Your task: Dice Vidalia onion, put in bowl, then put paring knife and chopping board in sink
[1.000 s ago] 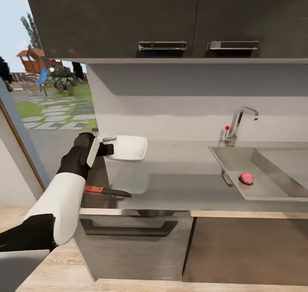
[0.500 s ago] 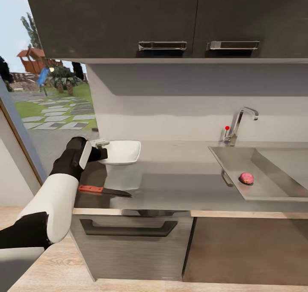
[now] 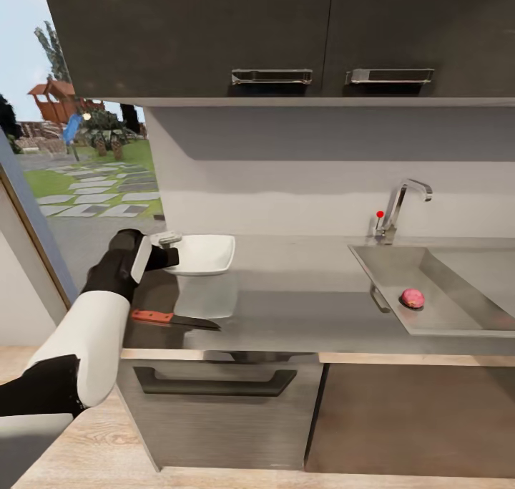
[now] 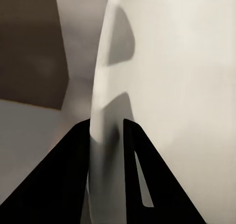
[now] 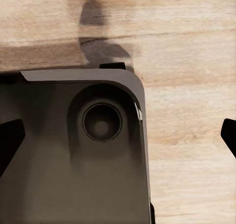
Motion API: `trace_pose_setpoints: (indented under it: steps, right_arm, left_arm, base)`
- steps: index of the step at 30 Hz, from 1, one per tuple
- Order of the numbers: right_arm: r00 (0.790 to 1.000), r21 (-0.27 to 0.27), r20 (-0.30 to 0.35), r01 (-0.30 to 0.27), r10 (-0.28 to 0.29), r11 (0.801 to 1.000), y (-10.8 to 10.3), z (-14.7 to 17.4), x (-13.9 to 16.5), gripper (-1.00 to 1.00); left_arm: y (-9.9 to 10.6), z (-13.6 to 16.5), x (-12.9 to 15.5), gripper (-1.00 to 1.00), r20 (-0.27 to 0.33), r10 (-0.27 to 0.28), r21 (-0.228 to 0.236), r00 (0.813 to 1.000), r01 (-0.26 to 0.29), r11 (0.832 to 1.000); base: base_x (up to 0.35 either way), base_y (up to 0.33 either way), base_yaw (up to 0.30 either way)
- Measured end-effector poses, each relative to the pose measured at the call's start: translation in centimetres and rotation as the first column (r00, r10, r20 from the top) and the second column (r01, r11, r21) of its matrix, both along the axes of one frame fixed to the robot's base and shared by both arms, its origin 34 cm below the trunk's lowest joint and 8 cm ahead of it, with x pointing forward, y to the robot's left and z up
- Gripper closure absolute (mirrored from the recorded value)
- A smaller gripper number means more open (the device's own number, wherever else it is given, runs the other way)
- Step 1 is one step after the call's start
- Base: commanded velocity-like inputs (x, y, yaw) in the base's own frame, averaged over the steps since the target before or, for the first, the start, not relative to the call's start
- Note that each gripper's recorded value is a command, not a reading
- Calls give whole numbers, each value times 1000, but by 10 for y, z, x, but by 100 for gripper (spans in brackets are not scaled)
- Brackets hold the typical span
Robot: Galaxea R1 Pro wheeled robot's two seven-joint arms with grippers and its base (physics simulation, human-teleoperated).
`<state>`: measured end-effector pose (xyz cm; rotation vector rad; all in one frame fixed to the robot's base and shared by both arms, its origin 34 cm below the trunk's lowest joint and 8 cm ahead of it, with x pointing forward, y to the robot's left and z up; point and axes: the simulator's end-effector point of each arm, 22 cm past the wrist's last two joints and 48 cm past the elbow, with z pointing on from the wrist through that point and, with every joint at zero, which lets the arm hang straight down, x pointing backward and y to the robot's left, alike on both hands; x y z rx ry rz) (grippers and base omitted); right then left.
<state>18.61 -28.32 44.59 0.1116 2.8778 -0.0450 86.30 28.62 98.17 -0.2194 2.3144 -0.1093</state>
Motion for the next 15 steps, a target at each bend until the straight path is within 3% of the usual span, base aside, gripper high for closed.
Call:
trace_pose_setpoints:
  steps: [7, 15]
  right_arm:
    - [1000, 0, 3, -2, 2, 1000, 0, 0, 1, -100]
    - [1000, 4, 3, 0, 0, 1000, 3, 0, 1, -100]
  left_arm:
    - [15, 1, -1, 100, 1, 19, 9, 1000, -19, 1000]
    - [22, 1, -1, 100, 0, 27, 12, 1000, -27, 1000]
  base:
    - [0, 109, 0]
    - [0, 221, 0]
